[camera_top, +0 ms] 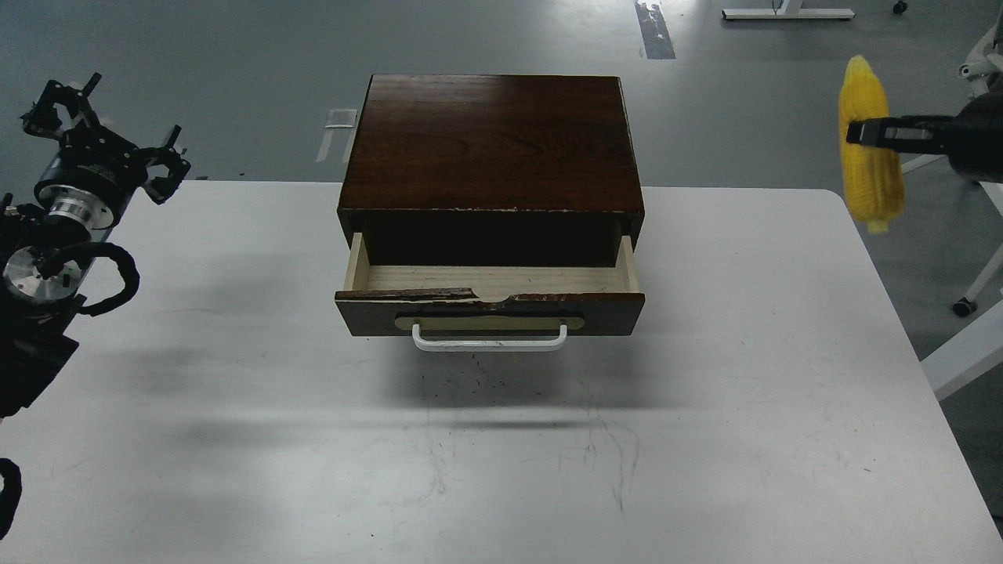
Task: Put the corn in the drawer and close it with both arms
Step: 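Lift the corn with the right gripper and carry it over the box, then lower the corn into the open drawer and release it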
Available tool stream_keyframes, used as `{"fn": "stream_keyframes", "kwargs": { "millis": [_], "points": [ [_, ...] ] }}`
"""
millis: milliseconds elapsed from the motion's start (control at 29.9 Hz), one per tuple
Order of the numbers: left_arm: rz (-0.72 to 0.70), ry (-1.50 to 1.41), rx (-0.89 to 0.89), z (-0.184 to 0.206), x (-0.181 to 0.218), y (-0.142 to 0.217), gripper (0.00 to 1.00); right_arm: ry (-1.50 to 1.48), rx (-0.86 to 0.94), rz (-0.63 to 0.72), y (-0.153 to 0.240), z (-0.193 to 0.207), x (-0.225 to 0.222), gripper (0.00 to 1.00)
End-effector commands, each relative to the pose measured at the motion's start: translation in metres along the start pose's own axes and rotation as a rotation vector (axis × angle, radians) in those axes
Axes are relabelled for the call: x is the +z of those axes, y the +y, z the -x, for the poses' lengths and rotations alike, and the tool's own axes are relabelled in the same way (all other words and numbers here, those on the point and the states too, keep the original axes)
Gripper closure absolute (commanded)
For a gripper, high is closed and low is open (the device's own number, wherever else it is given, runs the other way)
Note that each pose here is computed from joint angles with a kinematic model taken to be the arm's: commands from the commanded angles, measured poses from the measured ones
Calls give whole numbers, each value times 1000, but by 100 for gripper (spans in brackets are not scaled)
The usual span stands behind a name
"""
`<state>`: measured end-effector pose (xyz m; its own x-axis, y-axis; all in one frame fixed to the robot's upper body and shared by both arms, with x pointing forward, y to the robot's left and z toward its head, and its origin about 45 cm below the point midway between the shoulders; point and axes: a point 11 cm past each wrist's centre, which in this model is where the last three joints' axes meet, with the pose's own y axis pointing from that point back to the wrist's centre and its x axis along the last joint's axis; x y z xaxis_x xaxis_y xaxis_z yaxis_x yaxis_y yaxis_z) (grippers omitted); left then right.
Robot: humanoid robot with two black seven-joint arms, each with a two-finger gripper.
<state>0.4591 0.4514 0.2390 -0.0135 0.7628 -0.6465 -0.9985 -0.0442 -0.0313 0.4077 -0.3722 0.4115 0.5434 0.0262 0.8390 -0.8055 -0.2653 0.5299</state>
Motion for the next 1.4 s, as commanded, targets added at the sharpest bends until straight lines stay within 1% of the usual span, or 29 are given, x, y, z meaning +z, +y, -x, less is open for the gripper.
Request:
{"fn": "stream_keyframes", "kwargs": {
  "millis": [0,167,267,334,368,535,568,635,702,869,1069,1170,1303,1337,1370],
  "points": [
    [0,-1,1,0,0,0,2,175,51,-57,12,-24,-36,94],
    [-9,-10,2,-2,0,1,2,392,57,-163,11,-27,-88,94],
    [-2,-15,7,-4,4,2,2,501,52,-231,-1,-26,-126,94],
    [4,-24,12,-7,11,3,2,604,46,-298,-13,-22,-164,94],
    [4,-25,12,-7,11,3,2,604,46,-299,-13,-22,-164,94],
    [0,-33,16,-9,15,4,2,869,27,-385,-41,4,-224,94],
    [0,-34,16,-9,15,4,2,869,27,-385,-41,4,-224,94],
    [1,-44,23,-12,21,6,2,961,26,-414,-49,16,-244,94],
    [4,-46,26,-14,23,7,2,1067,2,-450,-60,38,-264,94],
    [6,-47,26,-14,23,7,2,1197,-55,-468,-74,69,-272,94],
    [12,-46,24,-13,24,6,2,1280,-94,-497,-86,103,-276,93],
    [11,-47,25,-13,24,6,2,1293,-98,-490,-91,107,-275,89],
    [14,-48,26,-14,25,7,2,1308,-95,-508,-94,110,-286,85],
    [16,-48,26,-14,26,7,2,1308,-95,-508,-94,110,-286,79],
    [16,-50,27,-14,27,7,2,1304,-98,-508,-94,111,-286,69]
  ]
}}
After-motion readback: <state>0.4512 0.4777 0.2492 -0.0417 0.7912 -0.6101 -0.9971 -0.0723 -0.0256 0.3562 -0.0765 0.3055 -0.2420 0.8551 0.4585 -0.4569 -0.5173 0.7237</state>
